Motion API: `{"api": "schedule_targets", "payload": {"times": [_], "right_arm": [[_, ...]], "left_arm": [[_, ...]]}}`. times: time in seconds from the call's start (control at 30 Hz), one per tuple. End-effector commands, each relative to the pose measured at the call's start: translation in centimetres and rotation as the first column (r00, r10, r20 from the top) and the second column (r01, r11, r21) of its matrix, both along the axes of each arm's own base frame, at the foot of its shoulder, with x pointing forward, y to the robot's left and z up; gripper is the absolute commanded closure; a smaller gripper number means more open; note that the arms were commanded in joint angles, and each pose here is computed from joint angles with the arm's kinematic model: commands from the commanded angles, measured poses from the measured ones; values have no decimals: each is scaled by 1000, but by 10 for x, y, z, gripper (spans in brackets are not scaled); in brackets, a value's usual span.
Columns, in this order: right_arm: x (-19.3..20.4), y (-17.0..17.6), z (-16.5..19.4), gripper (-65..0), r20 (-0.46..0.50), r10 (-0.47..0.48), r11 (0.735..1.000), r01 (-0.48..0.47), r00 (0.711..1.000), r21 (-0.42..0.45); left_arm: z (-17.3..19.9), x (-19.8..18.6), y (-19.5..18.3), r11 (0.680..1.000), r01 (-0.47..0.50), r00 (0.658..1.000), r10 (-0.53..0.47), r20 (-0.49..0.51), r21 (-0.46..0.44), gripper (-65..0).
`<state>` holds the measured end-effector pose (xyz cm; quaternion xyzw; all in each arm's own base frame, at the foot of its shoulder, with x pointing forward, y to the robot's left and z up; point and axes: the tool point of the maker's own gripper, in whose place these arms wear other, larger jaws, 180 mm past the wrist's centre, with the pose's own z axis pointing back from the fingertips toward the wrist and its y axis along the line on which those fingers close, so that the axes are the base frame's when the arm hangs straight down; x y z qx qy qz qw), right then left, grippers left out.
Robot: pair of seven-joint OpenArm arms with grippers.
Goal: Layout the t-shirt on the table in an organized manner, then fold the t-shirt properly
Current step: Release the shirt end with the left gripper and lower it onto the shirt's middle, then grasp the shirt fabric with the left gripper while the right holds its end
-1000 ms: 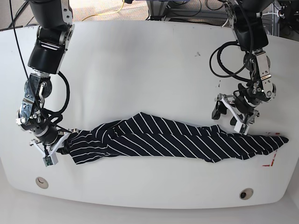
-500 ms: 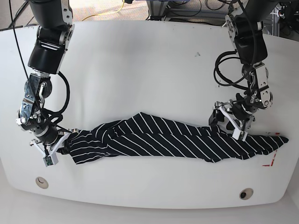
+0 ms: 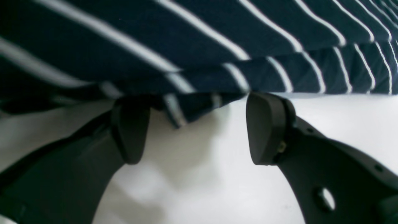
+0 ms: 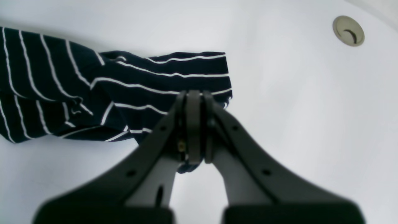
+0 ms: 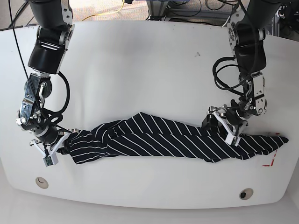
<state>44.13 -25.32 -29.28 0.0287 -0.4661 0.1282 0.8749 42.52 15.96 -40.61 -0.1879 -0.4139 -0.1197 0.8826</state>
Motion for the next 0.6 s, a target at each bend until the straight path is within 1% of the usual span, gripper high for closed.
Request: {"api": "schedule_targets", "payload": {"times": [0.0,0.17,0.23,0.57], "right_arm": [[11,-5,27,0,76,0,1000,1,997,-7],[11,-5,27,0,76,0,1000,1,997,-7],[11,-5,28,0,77,0,1000,1,997,-7],[11,-5,28,0,77,0,1000,1,997,-7]], "left_arm": [[12,8,-7,1000,26,999,-26,33,2,-439],[11,8,-13,999,35,999,-35,29,-5,-437],[11,8,-19,999,39,999,-39,33,-16,-418],[12,8,-18,999,38,999,-37,33,-16,-224]]}}
